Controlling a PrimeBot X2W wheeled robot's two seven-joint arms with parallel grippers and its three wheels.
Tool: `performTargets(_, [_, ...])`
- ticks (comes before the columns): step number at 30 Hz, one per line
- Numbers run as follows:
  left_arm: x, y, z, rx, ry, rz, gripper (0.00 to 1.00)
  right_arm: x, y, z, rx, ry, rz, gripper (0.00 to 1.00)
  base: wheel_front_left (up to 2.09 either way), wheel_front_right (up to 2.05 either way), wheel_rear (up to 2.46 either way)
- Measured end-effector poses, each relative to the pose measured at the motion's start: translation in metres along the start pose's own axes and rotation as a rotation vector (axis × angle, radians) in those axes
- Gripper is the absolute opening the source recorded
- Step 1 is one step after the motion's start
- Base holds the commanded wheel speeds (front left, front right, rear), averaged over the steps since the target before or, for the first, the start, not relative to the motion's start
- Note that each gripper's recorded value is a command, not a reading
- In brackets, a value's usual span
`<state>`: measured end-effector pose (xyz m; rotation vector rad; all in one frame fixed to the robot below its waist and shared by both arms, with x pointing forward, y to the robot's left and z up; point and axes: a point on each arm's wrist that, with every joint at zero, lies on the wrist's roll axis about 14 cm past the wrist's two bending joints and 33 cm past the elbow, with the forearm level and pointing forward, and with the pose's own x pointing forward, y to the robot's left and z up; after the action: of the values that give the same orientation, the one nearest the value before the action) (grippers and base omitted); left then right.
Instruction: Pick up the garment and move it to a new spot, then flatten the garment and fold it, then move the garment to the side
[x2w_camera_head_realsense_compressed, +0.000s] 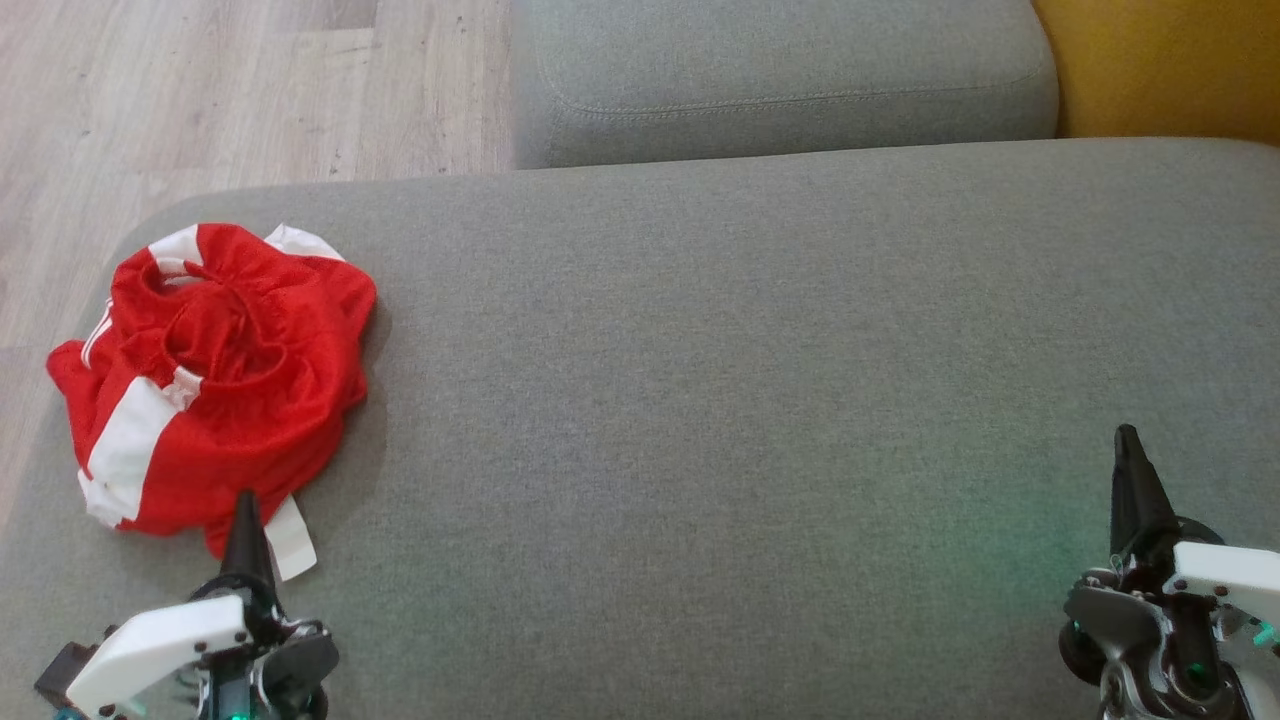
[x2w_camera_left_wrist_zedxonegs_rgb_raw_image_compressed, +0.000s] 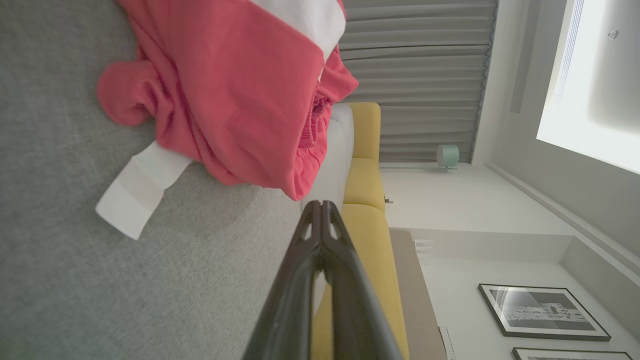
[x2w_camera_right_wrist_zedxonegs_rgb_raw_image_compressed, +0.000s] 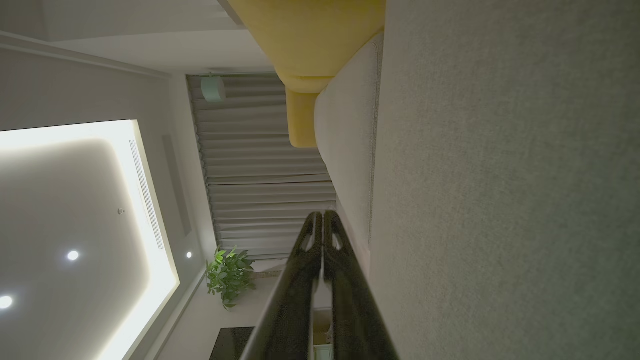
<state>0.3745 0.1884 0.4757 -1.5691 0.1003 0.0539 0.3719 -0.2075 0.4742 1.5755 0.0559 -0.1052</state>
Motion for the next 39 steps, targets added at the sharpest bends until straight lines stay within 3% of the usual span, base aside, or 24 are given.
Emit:
performTargets(25, [0.000,0.001,0.000,0.000,0.001,0.003,0.00,0.000,-0.001,0.000,0.000,0.000,-0.003,0.00,0.00,0.00,0.00])
performTargets(26, [-0.001,0.006,-0.001,-0.001,0.002,0.018,1.00,-0.002,-0.006,0.000,0.001,0.000,-0.017,1.00,0.00,0.00,0.00])
performTargets(31, [-0.021,0.047,-0.003,-0.013,0.003,0.140,1.00,-0.021,-0.046,0.000,0.010,-0.005,-0.138,1.00,0.00,0.00,0.00])
performTargets(39, [-0.023,0.042,-0.004,0.034,-0.003,0.126,1.00,-0.023,-0.042,-0.004,-0.030,0.004,-0.126,1.00,0.00,0.00,0.00])
